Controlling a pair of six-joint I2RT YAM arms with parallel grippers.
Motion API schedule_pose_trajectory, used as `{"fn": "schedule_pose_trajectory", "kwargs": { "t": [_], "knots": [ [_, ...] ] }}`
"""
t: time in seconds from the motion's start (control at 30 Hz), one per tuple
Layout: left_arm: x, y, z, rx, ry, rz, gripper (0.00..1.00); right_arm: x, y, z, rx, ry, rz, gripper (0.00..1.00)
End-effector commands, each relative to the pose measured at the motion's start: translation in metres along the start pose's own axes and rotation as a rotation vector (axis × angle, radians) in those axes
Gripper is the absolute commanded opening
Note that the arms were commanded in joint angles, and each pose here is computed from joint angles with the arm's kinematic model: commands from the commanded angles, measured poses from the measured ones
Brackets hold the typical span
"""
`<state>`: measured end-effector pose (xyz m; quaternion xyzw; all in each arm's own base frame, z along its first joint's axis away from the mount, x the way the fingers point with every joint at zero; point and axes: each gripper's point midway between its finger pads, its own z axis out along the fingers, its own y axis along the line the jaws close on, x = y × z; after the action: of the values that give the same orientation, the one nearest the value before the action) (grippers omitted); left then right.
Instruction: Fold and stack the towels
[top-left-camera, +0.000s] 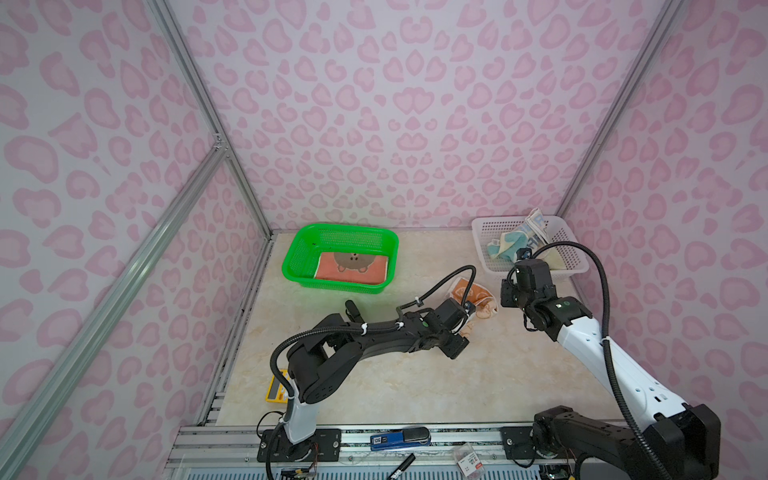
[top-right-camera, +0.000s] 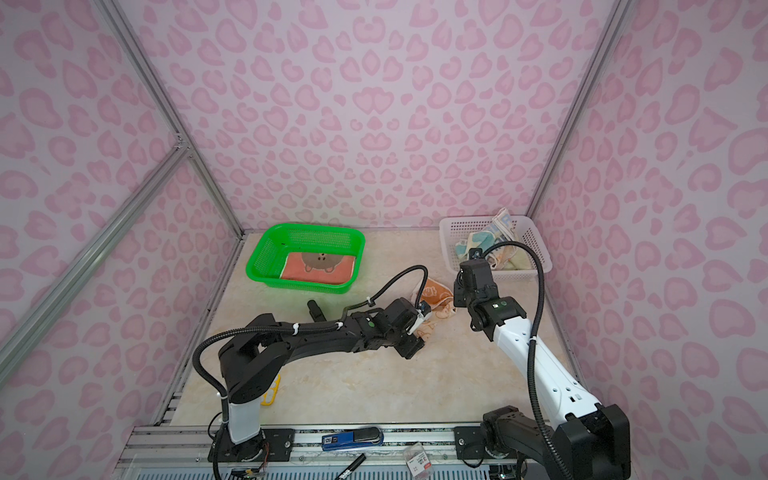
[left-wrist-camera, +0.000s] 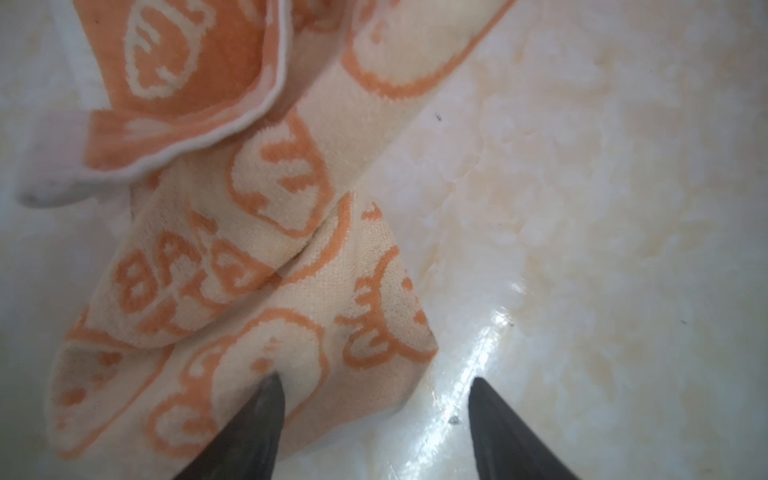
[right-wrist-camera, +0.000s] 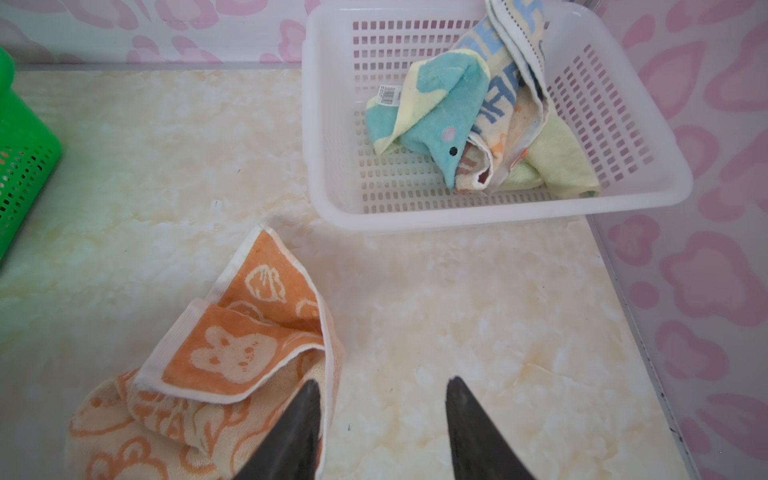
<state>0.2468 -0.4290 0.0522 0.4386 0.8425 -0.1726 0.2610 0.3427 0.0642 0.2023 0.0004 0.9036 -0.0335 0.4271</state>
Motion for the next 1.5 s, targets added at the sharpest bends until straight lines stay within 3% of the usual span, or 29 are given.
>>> {"fn": "schedule_pose_trajectory", "kwargs": {
  "t": [0.0,0.17,0.27,0.3,0.33,0.7,0.97,1.17,1.47],
  "knots": [
    [0.001,0.011,0.012,-0.062,0.007,-0.012,0.67,0.006,0.003,0.002,-0.015,0.015,0.016,0.50],
    [0.006,0.018,0.026,-0.103,0.040,-0.025,0.40,0.013,0.005,0.005,-0.026,0.029,0.026,0.50],
    [0.008,0.019,0.032,-0.107,0.055,-0.026,0.18,0.016,0.006,0.005,-0.033,0.036,0.026,0.50],
    [0.009,0.020,0.032,-0.108,0.058,-0.030,0.06,0.016,0.006,0.005,-0.034,0.037,0.029,0.50],
    [0.009,0.021,0.032,-0.108,0.058,-0.035,0.02,0.016,0.006,0.005,-0.037,0.037,0.027,0.50],
    [-0.015,0.031,-0.005,-0.077,-0.026,-0.108,0.02,0.021,0.018,0.011,-0.094,0.052,0.007,0.50],
    [-0.038,0.023,-0.053,0.075,-0.085,-0.196,0.03,0.024,0.032,0.018,-0.150,0.063,-0.038,0.50],
    [-0.040,0.030,-0.070,0.158,-0.072,-0.327,0.03,0.022,0.053,0.018,-0.195,0.043,-0.155,0.50],
    [0.002,0.094,-0.039,0.136,0.021,-0.582,0.03,0.029,0.114,0.005,-0.389,-0.037,-0.431,0.48]
  ]
}}
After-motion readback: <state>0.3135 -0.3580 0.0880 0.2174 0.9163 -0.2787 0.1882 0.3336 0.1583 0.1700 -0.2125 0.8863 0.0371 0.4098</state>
